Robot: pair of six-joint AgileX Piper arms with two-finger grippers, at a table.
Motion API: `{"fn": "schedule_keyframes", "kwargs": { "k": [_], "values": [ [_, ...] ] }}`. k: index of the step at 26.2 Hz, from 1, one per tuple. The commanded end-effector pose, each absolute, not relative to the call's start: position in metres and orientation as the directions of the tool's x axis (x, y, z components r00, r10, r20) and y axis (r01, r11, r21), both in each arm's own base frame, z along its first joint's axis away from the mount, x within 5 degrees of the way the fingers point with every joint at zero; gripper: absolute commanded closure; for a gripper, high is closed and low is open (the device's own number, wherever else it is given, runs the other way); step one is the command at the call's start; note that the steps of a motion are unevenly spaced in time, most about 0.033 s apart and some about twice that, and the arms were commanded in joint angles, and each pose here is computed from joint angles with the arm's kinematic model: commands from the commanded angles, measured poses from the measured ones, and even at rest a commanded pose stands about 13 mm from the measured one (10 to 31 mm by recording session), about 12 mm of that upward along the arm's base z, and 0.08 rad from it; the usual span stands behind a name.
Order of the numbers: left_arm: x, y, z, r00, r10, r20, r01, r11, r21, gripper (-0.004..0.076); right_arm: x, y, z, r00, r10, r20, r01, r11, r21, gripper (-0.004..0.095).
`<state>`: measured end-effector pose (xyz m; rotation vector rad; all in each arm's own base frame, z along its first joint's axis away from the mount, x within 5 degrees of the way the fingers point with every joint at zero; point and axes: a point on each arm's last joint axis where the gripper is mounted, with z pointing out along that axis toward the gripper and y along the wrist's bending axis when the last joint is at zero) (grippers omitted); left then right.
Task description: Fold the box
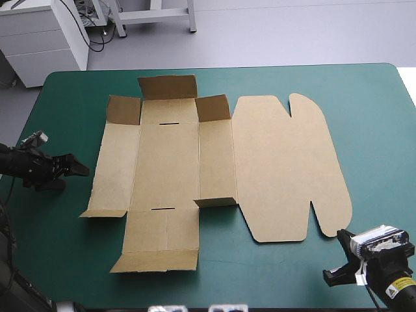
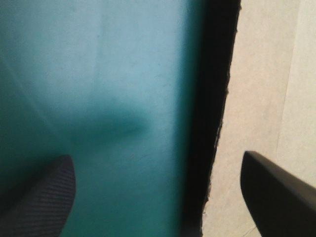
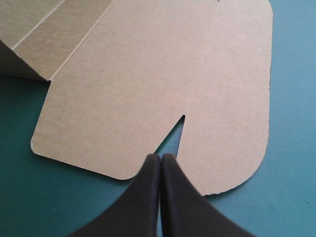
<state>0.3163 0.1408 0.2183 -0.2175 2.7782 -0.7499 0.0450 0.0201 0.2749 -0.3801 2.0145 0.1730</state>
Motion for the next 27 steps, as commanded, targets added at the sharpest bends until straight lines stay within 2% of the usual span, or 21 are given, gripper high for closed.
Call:
{"fn": "schedule_keyframes", "kwargs": {
  "k": [1, 6, 10, 14, 20, 27],
  "values": [
    [0.324, 0.112, 0.232, -0.972, -0.128, -0.197, 0.009, 0.817, -0.577, 0.0078, 0.049, 0.020, 0.288, -0.355, -0.171, -0.919, -0.327, 0.944, -0.049, 0.0927],
    [0.335, 0.083, 0.222, -0.985, -0.052, -0.162, 0.055, 0.805, -0.591, 0.0078, 0.049, 0.020, 0.288, -0.355, -0.171, -0.919, -0.327, 0.944, -0.049, 0.0927],
    [0.334, 0.053, 0.207, -0.995, 0.007, -0.095, 0.065, 0.781, -0.621, 0.0078, 0.049, 0.020, 0.288, -0.355, -0.171, -0.919, -0.327, 0.944, -0.049, 0.0927],
    [0.326, 0.043, 0.195, -0.999, 0.022, -0.047, 0.047, 0.766, -0.641, 0.0078, 0.049, 0.020, 0.288, -0.355, -0.171, -0.919, -0.327, 0.944, -0.049, 0.0927],
    [0.325, 0.034, 0.194, -0.998, -0.033, -0.048, 0.011, 0.701, -0.713, 0.0079, 0.049, 0.020, 0.288, -0.355, -0.171, -0.919, -0.327, 0.944, -0.049, 0.0927],
    [0.323, 0.020, 0.191, -0.998, 0.021, -0.058, 0.056, 0.689, -0.723, 0.0109, 0.049, 0.020, 0.288, -0.355, -0.171, -0.919, -0.327, 0.944, -0.049, 0.0927]
  ]
}}
